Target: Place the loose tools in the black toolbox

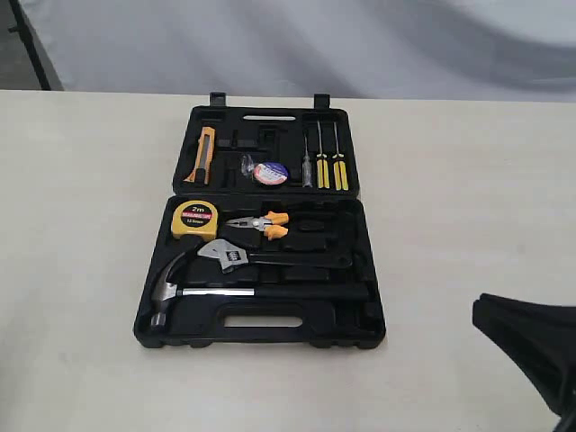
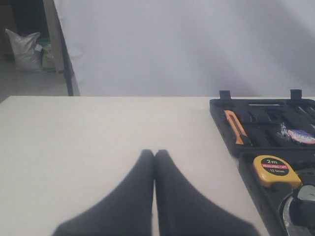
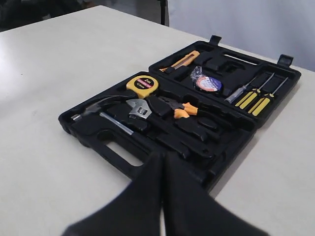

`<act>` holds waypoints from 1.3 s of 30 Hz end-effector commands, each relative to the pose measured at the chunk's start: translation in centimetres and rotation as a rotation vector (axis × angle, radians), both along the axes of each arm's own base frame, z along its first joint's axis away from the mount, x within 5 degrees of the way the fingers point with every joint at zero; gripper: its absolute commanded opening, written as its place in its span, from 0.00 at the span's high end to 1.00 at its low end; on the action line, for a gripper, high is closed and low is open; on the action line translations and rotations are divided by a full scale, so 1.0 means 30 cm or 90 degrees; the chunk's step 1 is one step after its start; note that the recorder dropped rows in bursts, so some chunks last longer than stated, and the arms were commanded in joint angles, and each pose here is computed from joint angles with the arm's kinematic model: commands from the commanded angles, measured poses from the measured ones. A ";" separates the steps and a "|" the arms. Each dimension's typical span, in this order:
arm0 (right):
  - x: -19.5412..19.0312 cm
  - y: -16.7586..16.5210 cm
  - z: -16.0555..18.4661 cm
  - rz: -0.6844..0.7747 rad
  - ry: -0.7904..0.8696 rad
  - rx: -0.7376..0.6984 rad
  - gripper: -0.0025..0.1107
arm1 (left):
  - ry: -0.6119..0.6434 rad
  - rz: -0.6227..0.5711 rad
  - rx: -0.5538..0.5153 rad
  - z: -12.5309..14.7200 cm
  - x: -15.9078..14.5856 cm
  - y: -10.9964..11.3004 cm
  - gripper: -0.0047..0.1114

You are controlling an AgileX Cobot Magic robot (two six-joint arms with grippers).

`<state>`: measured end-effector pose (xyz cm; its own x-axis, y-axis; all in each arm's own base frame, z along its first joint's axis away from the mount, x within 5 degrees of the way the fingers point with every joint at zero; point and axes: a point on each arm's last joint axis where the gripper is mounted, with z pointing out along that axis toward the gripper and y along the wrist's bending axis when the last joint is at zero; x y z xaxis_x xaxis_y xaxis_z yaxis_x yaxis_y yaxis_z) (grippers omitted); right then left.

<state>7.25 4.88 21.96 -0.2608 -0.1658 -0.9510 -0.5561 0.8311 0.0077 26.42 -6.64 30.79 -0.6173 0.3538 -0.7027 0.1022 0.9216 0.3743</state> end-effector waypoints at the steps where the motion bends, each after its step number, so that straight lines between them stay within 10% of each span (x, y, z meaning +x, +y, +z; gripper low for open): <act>1: -0.033 -0.022 -0.054 0.000 -0.033 0.012 0.97 | -0.003 0.001 -0.017 -0.002 -0.005 0.000 0.95; 13: -0.068 -0.050 -0.084 -0.020 -0.086 0.062 0.97 | -0.003 0.001 -0.017 -0.002 -0.005 0.000 0.95; 25: -0.054 -0.159 -0.066 -0.373 -0.157 0.050 0.97 | -0.003 0.001 -0.017 -0.002 -0.005 0.000 0.95; 39: -0.055 -0.159 -0.082 -0.384 -0.118 0.058 0.97 | -0.003 0.001 -0.017 -0.002 -0.005 0.000 0.95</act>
